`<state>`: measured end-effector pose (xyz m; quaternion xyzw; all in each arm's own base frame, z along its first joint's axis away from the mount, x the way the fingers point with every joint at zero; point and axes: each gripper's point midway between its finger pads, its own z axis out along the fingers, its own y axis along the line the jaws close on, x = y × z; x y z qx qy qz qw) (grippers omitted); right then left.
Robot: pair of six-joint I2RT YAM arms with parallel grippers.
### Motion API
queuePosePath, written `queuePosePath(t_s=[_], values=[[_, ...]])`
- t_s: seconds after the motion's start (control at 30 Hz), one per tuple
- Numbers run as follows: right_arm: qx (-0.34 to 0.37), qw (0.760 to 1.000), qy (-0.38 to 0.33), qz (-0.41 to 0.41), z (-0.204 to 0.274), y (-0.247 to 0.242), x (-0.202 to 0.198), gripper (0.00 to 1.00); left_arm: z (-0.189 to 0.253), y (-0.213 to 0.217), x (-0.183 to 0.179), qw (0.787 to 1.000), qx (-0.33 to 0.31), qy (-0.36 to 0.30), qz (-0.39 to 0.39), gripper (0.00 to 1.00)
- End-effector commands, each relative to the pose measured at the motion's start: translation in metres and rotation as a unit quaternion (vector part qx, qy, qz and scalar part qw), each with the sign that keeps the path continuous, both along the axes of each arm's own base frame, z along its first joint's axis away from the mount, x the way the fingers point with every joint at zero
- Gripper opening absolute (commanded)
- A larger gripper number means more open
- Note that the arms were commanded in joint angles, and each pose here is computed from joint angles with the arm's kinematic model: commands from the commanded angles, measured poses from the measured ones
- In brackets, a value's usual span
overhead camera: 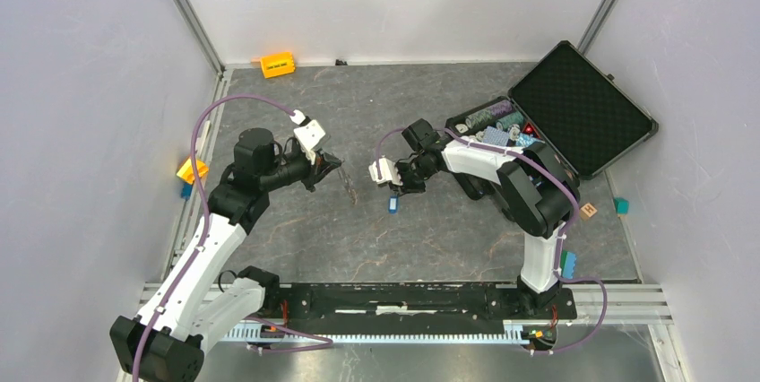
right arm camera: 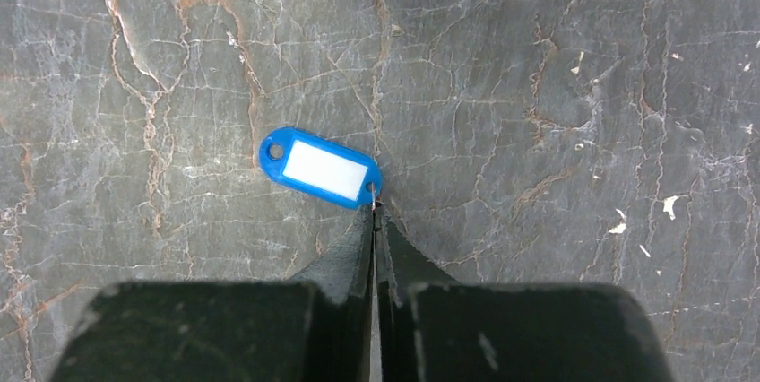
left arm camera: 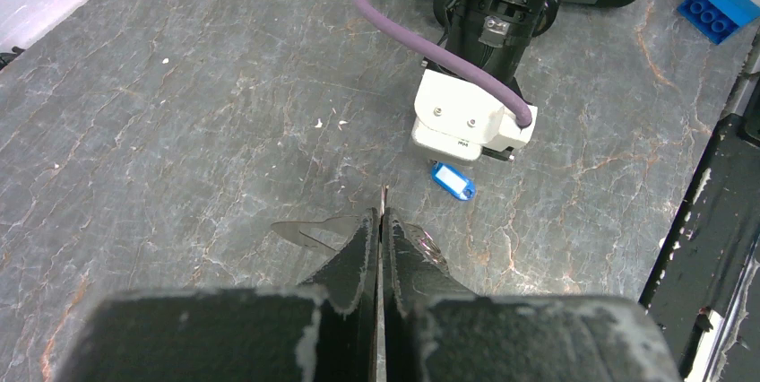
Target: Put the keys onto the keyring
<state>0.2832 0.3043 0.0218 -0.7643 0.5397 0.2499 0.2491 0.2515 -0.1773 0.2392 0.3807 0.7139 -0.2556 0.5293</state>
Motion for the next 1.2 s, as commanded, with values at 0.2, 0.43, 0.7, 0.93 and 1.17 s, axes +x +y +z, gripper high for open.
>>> queuePosePath(t_s=[0.2,0.43,0.7,0.93,1.17], values=[[0.021,1.0,-0.013,0.004,0.0101,0.0115,0.0073,0.13,0.0062,-0.001,-0.0013,1.0,0.002,-0.023,-0.016,0.02],[0.017,1.0,-0.008,0.011,0.0074,0.0122,0.0026,0.16,0.0066,-0.0009,-0.0015,1.0,0.001,-0.023,-0.016,0.02],[0.015,1.0,-0.007,0.017,0.0058,0.0149,0.0003,0.17,0.0069,-0.0009,-0.0017,1.0,0.002,-0.025,-0.016,0.02],[0.011,1.0,-0.008,0.018,0.0039,0.0145,0.0007,0.13,0.0061,-0.0013,-0.0018,1.0,0.002,-0.023,-0.017,0.02],[0.011,1.0,-0.013,0.017,0.0067,0.0151,0.0024,0.06,0.0065,-0.0012,-0.0019,1.0,0.002,-0.024,-0.017,0.02]])
